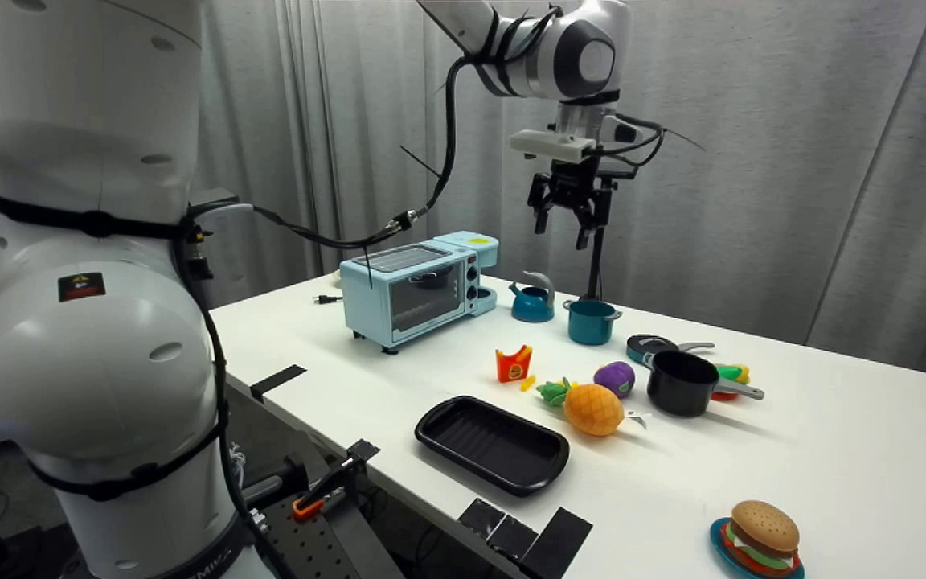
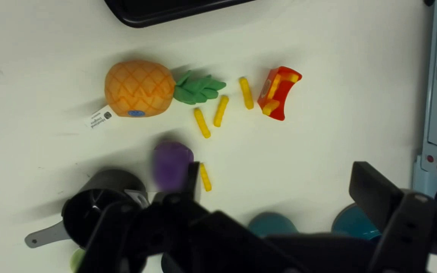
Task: Pick up one potato chip from the table and place it inside the red pack
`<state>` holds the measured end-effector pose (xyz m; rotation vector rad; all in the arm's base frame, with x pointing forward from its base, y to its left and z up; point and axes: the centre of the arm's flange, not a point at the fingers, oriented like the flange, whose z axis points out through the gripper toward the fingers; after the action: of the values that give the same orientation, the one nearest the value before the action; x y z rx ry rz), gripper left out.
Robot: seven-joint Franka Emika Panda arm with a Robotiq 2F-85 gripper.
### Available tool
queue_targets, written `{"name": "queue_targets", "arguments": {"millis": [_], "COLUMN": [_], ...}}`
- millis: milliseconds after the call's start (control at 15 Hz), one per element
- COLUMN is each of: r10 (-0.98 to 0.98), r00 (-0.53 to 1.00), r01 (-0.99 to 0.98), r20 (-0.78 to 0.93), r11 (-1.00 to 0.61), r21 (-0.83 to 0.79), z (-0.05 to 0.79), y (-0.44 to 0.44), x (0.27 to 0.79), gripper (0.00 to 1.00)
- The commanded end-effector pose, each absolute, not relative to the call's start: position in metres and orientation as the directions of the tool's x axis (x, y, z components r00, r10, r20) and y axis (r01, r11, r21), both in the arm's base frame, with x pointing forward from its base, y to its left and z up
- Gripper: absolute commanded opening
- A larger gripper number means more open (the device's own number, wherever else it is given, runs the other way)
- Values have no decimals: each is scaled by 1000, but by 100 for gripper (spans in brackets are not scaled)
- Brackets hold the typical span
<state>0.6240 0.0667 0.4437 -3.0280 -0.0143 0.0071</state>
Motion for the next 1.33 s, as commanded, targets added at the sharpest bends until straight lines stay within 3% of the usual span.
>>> {"name": "queue_targets", "arguments": {"millis": [0,800,1267], "r10": [10,30,85], "r00": [1000,996,981], "r01": [11,37,90], "r20": [10,84,176], "r11": [-993,-996,-996], "r21": [-119,-77,-21], "z": [437,411,348], "y": [74,92,144], "x": [626,642,659], "gripper": [100,100,100]}}
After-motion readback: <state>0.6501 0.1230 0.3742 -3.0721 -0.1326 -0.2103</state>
